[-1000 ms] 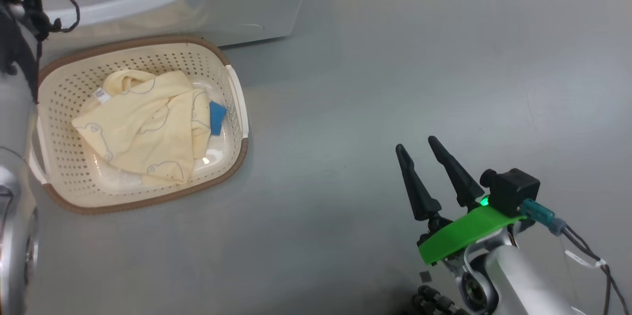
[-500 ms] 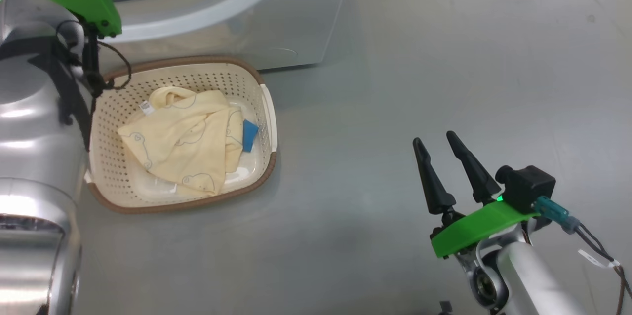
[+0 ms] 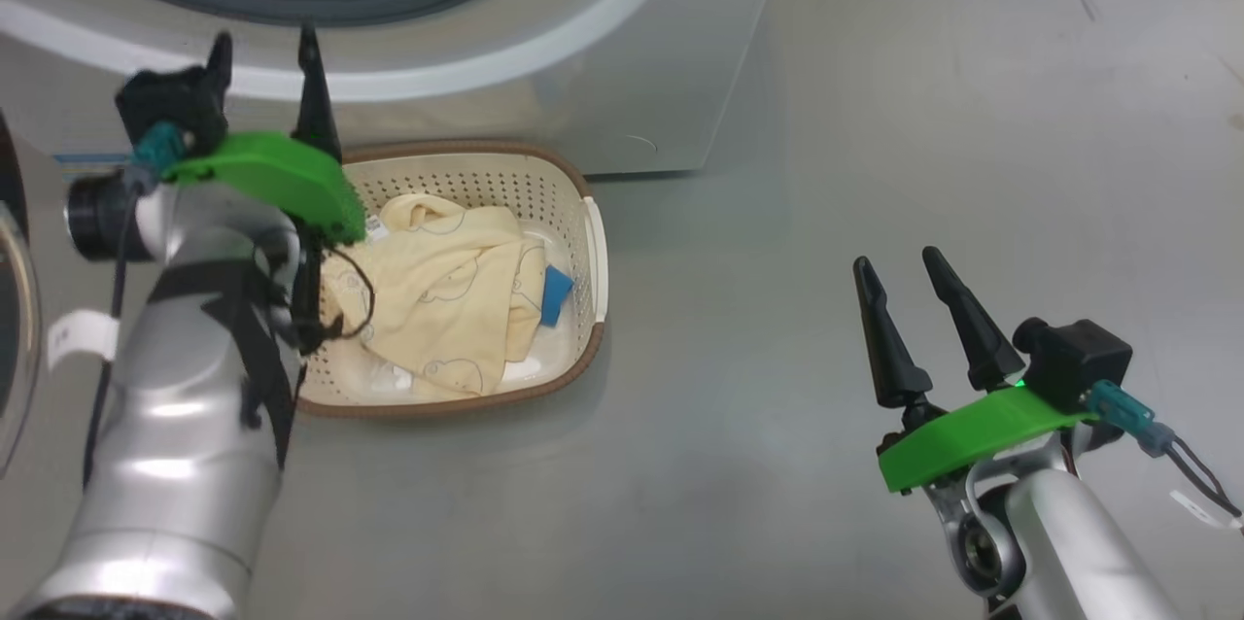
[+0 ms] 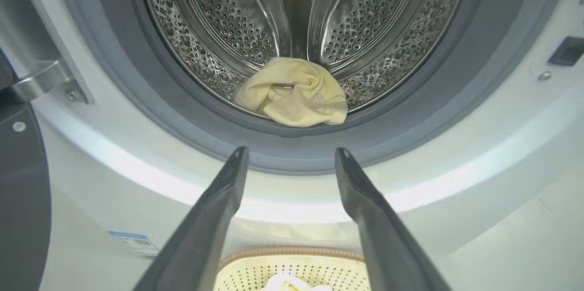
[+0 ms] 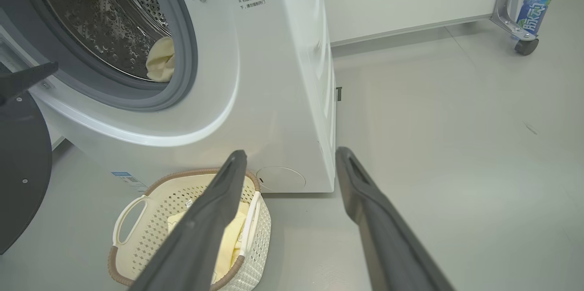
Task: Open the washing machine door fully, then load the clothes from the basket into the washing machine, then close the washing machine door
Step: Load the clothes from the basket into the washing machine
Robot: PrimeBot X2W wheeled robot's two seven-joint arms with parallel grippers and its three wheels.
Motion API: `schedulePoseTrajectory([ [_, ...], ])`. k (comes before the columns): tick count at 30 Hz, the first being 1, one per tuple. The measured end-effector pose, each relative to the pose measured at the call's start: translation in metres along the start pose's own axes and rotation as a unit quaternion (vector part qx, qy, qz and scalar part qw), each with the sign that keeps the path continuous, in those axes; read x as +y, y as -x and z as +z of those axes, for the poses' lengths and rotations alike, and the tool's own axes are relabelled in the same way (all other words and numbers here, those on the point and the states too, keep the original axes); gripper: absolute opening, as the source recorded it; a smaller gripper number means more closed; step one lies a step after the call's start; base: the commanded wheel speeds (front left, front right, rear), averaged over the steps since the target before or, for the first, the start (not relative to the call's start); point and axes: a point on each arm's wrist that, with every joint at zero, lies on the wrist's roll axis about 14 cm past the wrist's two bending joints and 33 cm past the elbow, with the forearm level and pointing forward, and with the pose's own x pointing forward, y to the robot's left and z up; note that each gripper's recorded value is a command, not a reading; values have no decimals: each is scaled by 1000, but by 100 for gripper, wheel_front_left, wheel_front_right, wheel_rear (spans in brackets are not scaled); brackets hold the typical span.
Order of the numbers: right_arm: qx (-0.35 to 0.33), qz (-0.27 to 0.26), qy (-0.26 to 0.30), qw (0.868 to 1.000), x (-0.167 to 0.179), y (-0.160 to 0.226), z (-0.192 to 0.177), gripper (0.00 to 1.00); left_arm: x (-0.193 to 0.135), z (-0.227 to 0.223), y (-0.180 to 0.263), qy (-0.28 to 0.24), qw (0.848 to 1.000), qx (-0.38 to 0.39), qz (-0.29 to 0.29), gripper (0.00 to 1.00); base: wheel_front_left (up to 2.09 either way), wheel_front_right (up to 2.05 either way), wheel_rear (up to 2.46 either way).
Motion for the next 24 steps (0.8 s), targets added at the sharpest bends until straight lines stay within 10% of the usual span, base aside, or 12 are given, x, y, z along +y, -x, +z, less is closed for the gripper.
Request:
schedulePoseTrajectory([
  [24, -35, 24, 20, 999, 22, 31, 25, 100, -5, -37, 135, 36, 999, -6, 30, 100, 0, 0, 0],
])
